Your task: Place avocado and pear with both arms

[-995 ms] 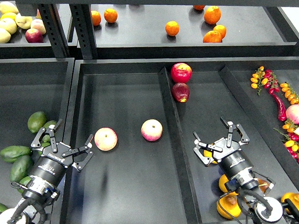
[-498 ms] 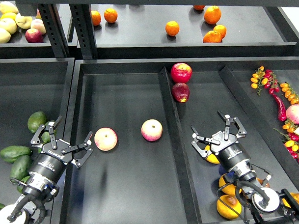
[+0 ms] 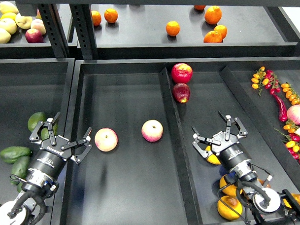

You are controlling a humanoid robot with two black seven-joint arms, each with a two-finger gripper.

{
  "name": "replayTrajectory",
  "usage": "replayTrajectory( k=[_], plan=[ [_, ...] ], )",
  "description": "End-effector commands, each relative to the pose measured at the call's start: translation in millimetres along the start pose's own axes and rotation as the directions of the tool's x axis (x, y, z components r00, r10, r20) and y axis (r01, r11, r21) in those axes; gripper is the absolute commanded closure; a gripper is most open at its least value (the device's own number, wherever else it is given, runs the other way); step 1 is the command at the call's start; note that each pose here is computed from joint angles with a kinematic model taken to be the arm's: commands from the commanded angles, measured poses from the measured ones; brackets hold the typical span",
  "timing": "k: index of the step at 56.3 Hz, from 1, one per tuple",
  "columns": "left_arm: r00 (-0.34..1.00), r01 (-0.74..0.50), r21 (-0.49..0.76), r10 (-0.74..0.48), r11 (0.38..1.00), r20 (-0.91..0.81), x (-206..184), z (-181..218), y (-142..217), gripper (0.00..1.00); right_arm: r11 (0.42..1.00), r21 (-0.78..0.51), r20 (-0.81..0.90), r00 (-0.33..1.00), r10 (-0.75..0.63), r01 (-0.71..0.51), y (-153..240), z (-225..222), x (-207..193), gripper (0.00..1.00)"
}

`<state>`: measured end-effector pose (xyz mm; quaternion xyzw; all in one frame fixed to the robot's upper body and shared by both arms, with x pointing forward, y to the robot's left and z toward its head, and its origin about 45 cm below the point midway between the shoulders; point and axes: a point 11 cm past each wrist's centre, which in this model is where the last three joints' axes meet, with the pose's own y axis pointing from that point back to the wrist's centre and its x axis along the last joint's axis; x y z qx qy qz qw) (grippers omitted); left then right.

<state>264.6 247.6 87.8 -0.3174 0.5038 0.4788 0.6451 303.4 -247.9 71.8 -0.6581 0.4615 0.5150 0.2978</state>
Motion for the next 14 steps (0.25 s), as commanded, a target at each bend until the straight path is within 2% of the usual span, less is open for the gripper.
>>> replayTrajectory(
  k=[1, 14],
  plan=[
    [1.0, 0.002, 0.001, -0.002, 1.0, 0.0, -0.5, -0.3, -0.2, 0.0, 1.0, 0.001, 0.0, 1.0, -0.001, 0.001, 0.0, -0.4, -0.2, 0.0],
    [1.0, 0.006, -0.003, -0.006, 1.0, -0.009, -1.6, -0.1, -0.6, 0.0, 1.0, 0.001, 0.0, 1.0, 0.001, -0.001, 0.2, -0.4, 0.3, 0.0]
  ],
)
